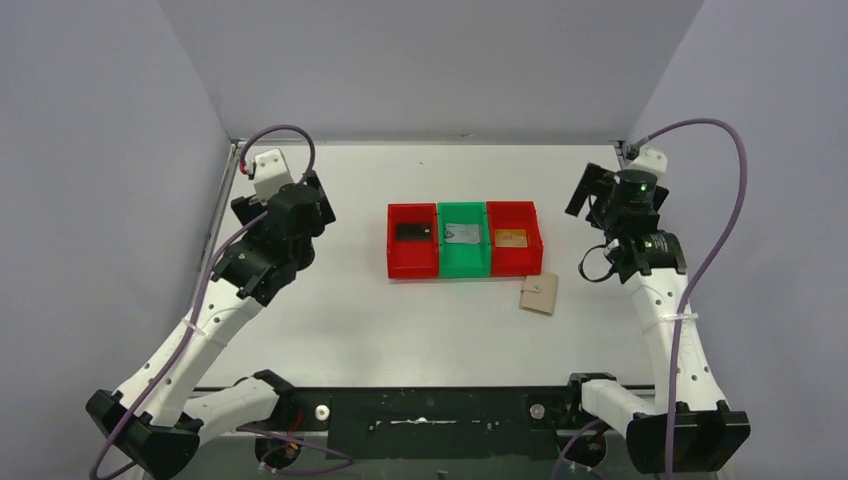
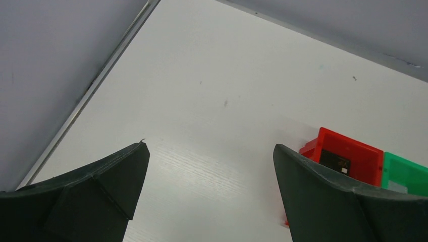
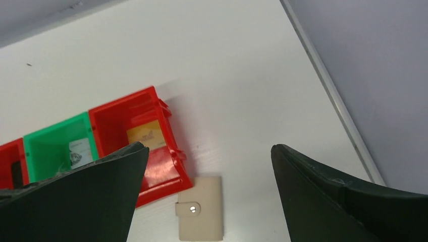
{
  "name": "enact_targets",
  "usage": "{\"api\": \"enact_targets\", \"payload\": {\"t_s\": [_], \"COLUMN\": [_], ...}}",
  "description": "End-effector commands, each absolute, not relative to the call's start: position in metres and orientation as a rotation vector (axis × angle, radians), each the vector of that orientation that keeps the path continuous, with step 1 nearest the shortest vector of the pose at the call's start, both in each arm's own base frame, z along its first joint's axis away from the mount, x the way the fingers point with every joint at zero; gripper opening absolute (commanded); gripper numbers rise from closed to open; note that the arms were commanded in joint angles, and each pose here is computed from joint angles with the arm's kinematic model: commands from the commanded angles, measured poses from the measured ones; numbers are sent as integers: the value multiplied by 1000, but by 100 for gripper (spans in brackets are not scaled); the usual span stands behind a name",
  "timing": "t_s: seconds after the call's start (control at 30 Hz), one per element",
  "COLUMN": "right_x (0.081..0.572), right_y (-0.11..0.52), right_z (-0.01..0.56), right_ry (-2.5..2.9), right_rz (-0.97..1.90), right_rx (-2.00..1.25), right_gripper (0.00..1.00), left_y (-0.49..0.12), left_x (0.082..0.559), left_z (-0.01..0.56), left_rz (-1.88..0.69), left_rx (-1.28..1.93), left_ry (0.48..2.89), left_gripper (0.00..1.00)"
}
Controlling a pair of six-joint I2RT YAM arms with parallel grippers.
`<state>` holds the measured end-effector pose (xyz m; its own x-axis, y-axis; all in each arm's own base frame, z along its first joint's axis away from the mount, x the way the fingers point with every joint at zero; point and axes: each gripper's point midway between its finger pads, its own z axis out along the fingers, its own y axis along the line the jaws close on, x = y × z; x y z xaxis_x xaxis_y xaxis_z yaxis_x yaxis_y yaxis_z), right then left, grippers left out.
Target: Take the credit cards out of the card holder
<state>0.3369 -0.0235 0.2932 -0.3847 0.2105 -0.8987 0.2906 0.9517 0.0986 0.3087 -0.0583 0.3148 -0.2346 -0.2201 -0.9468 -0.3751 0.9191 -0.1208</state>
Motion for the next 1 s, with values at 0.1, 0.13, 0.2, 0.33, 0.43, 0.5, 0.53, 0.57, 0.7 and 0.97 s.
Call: {"api": "enact_targets", "payload": {"t_s": [0.1, 0.13, 0.2, 0.33, 0.43, 0.5, 0.53, 0.57, 0.7, 0.97], "right_x": [299, 295, 287, 273, 264, 258, 255, 254, 253, 265], "right_y": [-30, -26, -18, 11, 41, 58, 71, 82, 137, 213], "right_z": [209, 196, 171, 131, 108, 96, 92, 90, 84, 62], "right_ry": [2104, 2131, 2182, 2270, 2348, 2393, 2415, 2428, 2473, 2524], "right_rz": [-25, 2, 68, 226, 310, 315, 321, 325, 365, 249], "right_rx": [564, 570, 586, 583, 534, 498, 453, 419, 248, 6], "right_gripper": [98, 98, 98, 99, 99, 99, 99, 99, 99, 100], "left_y": [-44, -43, -45, -53, -66, -74, -76, -79, -86, -88], "left_x": [301, 299, 296, 288, 284, 282, 282, 281, 275, 269], "left_z": [263, 253, 235, 202, 185, 177, 175, 173, 167, 180], "left_rz": [27, 2, -74, -245, -420, -518, -553, -590, -667, -698], "left_rx": [-561, -575, -569, -610, -619, -629, -630, -627, -600, -543], "left_ry": [1878, 1894, 1933, 2009, 2051, 2062, 2064, 2067, 2089, 2082], "left_gripper": [97, 97, 97, 97, 97, 97, 97, 97, 97, 97]}}
